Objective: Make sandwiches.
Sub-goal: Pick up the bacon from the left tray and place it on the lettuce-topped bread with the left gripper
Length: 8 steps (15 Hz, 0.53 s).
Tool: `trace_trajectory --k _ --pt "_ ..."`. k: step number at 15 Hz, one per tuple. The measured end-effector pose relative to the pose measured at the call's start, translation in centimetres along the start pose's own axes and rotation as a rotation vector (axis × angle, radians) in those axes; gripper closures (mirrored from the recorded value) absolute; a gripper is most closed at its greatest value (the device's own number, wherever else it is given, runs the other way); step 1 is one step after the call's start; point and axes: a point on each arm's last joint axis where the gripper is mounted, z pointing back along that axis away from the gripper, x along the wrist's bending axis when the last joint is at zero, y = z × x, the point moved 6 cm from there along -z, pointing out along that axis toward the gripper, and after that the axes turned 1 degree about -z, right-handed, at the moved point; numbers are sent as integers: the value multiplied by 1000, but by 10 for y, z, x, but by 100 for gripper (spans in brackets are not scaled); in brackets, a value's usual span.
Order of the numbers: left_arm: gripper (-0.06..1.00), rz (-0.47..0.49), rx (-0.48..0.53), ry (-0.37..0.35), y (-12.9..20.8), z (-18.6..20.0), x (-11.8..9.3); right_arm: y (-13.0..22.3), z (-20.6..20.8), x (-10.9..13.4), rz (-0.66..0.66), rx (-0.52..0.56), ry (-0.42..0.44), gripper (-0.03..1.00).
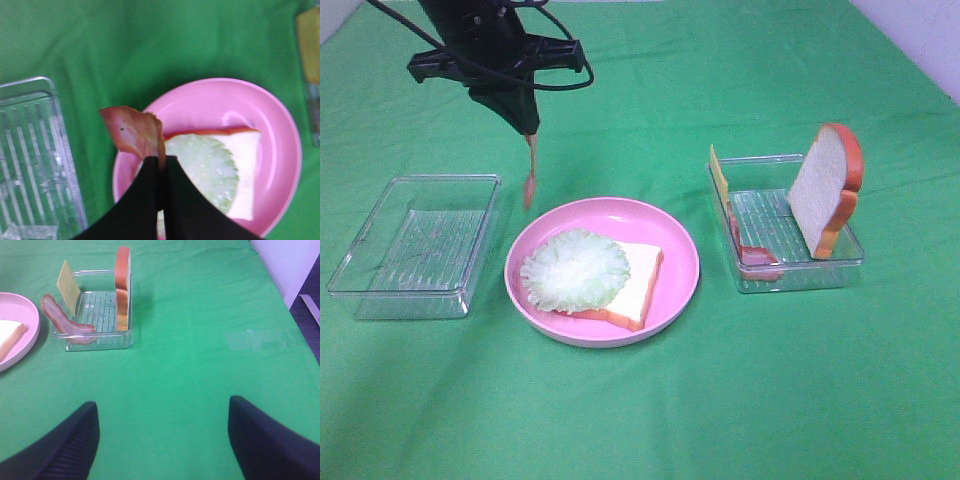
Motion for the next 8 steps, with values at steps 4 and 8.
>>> trace_trajectory --k 4,8 --pt "94 -107 35 245 15 2 -64 0 0 0 0 0 0 28" --pt "94 -208 64 289 35 0 -110 0 0 0 0 0 0 28"
